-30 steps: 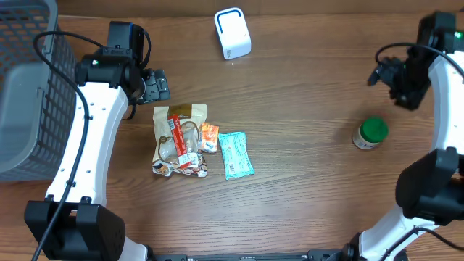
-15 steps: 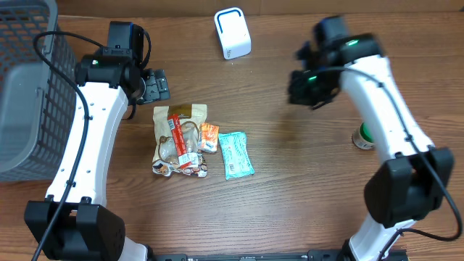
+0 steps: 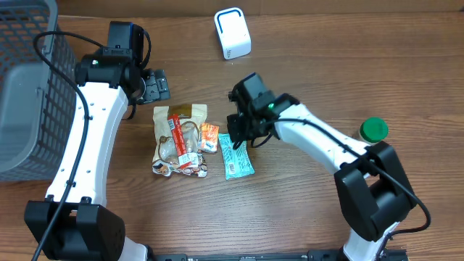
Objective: Scan the item barcode
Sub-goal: 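Move the right gripper left and grasp the teal wet-wipe packet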
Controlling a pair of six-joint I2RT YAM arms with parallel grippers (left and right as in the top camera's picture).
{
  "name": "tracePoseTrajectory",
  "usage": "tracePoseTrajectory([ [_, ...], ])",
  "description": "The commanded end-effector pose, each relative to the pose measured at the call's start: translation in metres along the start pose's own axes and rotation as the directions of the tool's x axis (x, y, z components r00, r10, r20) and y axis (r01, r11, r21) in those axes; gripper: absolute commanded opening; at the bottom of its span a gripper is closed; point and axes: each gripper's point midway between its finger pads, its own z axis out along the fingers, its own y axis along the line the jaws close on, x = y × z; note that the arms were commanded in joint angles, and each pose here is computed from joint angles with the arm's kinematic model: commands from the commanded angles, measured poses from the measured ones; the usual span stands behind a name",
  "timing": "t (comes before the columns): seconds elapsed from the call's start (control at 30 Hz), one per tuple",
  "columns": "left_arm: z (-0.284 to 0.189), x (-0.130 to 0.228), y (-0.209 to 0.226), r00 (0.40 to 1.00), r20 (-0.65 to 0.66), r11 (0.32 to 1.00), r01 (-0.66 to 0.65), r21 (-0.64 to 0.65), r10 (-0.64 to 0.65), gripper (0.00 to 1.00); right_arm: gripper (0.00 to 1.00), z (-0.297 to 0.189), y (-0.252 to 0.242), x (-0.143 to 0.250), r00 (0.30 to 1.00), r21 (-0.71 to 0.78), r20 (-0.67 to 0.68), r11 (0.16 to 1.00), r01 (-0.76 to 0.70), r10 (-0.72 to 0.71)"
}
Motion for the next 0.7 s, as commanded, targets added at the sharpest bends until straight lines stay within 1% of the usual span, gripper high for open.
tracePoseTrajectory([
  [0.0, -0.009, -0.005, -0.001, 1.0, 0.03, 1.0, 0.009, 0.0, -0.009, 1.0, 0.04, 0.007, -0.019, 0.0, 0.996, 0.084, 0.037, 0.992, -0.089, 0.086],
  [0.2, -0.009, -0.005, -0.001, 1.0, 0.03, 1.0, 0.009, 0.0, -0.009, 1.0, 0.04, 0.013, -0.023, 0.013, 0.994, 0.091, 0.008, 0.99, -0.107, 0.107],
  [0.4, -0.009, -0.005, -0.001, 1.0, 0.03, 1.0, 0.009, 0.0, -0.009, 1.0, 0.04, 0.017, -0.015, 0.026, 0.993, 0.049, -0.042, 0.993, -0.104, 0.106],
  [0.5, -0.009, -0.005, -0.001, 1.0, 0.03, 1.0, 0.009, 0.0, -0.009, 1.0, 0.04, 0.02, -0.019, 0.033, 0.992, 0.058, -0.053, 0.993, -0.107, 0.11],
  [0.57, -0.009, -0.005, -0.001, 0.999, 0.031, 1.0, 0.009, 0.0, -0.009, 1.0, 0.04, 0.023, -0.028, 0.035, 0.993, 0.09, -0.041, 0.99, -0.108, 0.112],
  [0.67, -0.009, -0.005, -0.001, 1.0, 0.03, 1.0, 0.009, 0.0, -0.009, 1.0, 0.04, 0.019, -0.055, 0.034, 0.986, 0.231, 0.01, 0.959, -0.166, 0.168],
])
